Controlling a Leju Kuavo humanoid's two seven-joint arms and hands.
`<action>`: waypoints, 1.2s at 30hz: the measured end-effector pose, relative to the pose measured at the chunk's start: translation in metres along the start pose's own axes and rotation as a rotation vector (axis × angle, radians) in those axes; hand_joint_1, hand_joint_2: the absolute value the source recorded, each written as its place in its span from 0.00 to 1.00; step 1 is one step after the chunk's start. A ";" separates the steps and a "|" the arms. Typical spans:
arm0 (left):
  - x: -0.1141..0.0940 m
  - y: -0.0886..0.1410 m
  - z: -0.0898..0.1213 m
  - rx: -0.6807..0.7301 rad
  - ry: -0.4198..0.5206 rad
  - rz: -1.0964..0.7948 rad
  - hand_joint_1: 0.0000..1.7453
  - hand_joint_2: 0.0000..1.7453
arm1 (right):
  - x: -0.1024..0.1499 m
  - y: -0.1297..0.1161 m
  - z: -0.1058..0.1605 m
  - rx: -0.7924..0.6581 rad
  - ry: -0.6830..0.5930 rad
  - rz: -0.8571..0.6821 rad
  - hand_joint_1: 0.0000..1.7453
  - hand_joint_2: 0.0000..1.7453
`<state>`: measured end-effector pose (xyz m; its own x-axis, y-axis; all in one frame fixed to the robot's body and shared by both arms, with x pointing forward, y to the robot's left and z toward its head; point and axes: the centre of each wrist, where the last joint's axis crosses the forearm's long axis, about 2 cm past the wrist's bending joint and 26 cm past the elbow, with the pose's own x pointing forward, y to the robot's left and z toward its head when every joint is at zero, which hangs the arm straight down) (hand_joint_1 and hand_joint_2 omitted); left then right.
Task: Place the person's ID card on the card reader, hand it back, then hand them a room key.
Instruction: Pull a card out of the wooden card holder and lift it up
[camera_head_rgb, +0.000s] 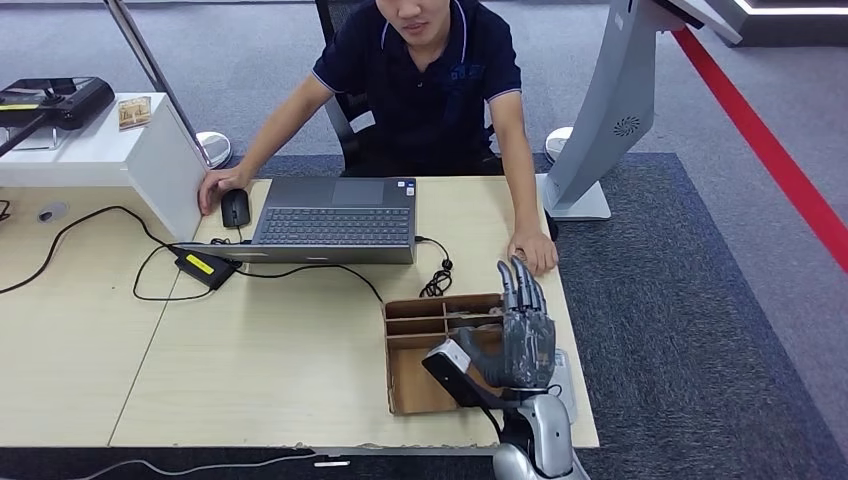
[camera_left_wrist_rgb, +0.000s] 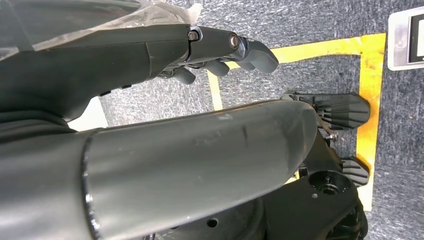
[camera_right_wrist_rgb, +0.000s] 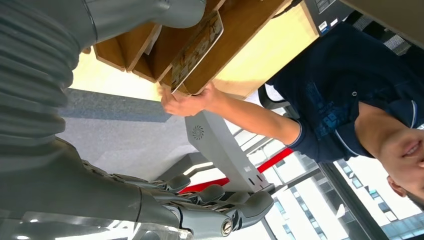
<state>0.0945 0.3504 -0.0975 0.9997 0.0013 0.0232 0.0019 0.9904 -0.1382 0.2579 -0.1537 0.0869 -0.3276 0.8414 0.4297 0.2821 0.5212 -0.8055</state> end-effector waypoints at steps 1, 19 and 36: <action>0.000 0.000 0.000 0.000 0.000 0.000 0.00 0.00 | 0.000 0.000 0.000 0.001 0.002 0.000 0.00 1.00; 0.000 0.000 0.000 0.000 0.000 0.003 0.00 0.00 | 0.000 0.003 0.000 0.007 0.013 0.009 0.00 1.00; 0.000 0.000 0.000 0.003 0.000 0.006 0.00 0.00 | -0.002 0.006 0.003 0.024 0.031 0.025 0.00 1.00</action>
<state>0.0945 0.3508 -0.0975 0.9997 0.0073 0.0226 -0.0042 0.9908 -0.1356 0.2575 -0.1523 0.0803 -0.2928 0.8585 0.4211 0.2681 0.4964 -0.8257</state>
